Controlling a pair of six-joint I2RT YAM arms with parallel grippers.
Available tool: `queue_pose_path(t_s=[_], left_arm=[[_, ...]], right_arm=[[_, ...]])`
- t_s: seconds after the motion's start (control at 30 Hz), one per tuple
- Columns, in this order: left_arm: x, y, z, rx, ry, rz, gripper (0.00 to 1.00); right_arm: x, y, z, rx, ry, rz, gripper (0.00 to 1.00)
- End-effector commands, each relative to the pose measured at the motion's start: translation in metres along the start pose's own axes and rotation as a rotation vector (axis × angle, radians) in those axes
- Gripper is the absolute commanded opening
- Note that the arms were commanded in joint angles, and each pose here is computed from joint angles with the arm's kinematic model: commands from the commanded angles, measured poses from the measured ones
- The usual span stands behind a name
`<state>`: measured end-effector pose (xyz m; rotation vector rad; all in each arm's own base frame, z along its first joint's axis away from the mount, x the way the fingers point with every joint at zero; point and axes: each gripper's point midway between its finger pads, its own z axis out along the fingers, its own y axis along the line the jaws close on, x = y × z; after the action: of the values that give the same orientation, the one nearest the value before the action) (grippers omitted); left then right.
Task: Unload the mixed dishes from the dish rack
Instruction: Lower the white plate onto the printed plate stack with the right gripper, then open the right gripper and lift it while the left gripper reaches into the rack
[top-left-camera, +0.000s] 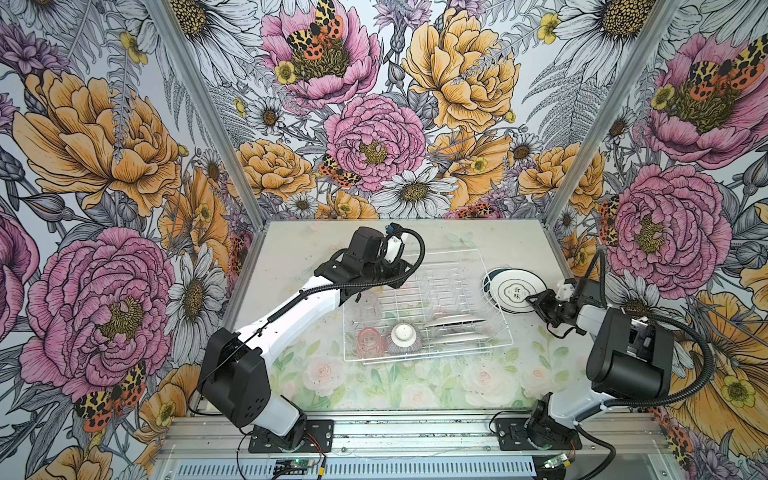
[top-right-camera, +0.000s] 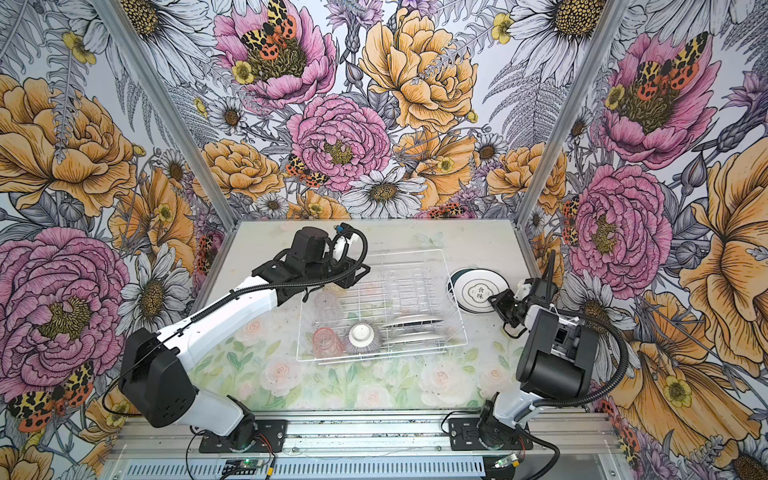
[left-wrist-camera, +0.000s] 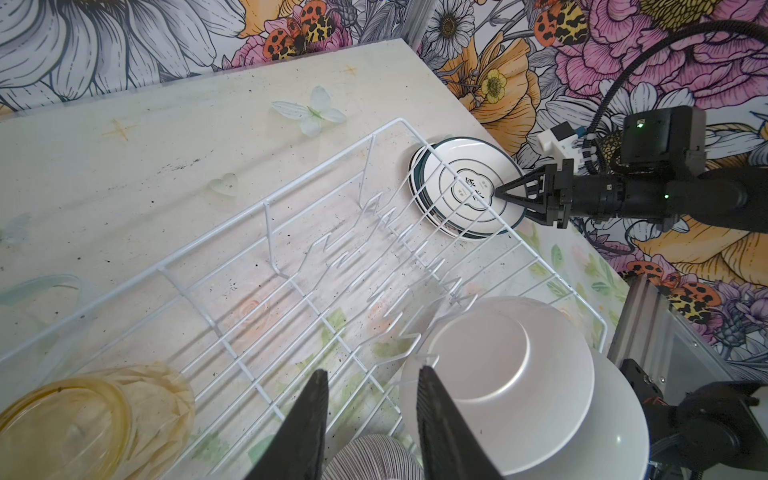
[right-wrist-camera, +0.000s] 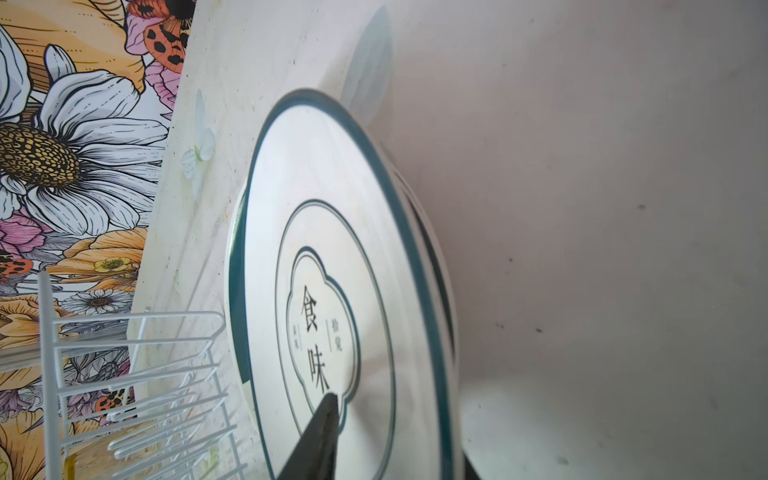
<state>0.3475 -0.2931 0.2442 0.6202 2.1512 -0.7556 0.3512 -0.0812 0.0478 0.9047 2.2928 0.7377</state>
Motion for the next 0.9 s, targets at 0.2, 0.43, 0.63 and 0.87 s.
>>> queue_pose_path(t_s=[0.2, 0.43, 0.63, 0.87], left_arm=[[0.004, 0.005, -0.002, -0.002, 0.005, 0.012, 0.38], [0.005, 0.006, -0.001, 0.002, 0.007, 0.011, 0.37], [0.007, 0.008, -0.001, 0.0, 0.009, 0.013, 0.37], [0.011, 0.012, -0.004, 0.0, 0.003, 0.006, 0.37]], right_arm=[[0.007, -0.018, -0.011, 0.145, 0.018, -0.038, 0.4], [0.001, -0.004, -0.016, 0.129, 0.003, -0.063, 0.41], [0.001, 0.008, -0.018, 0.125, 0.018, -0.089, 0.47], [0.0, 0.015, -0.026, 0.145, 0.013, -0.117, 0.52]])
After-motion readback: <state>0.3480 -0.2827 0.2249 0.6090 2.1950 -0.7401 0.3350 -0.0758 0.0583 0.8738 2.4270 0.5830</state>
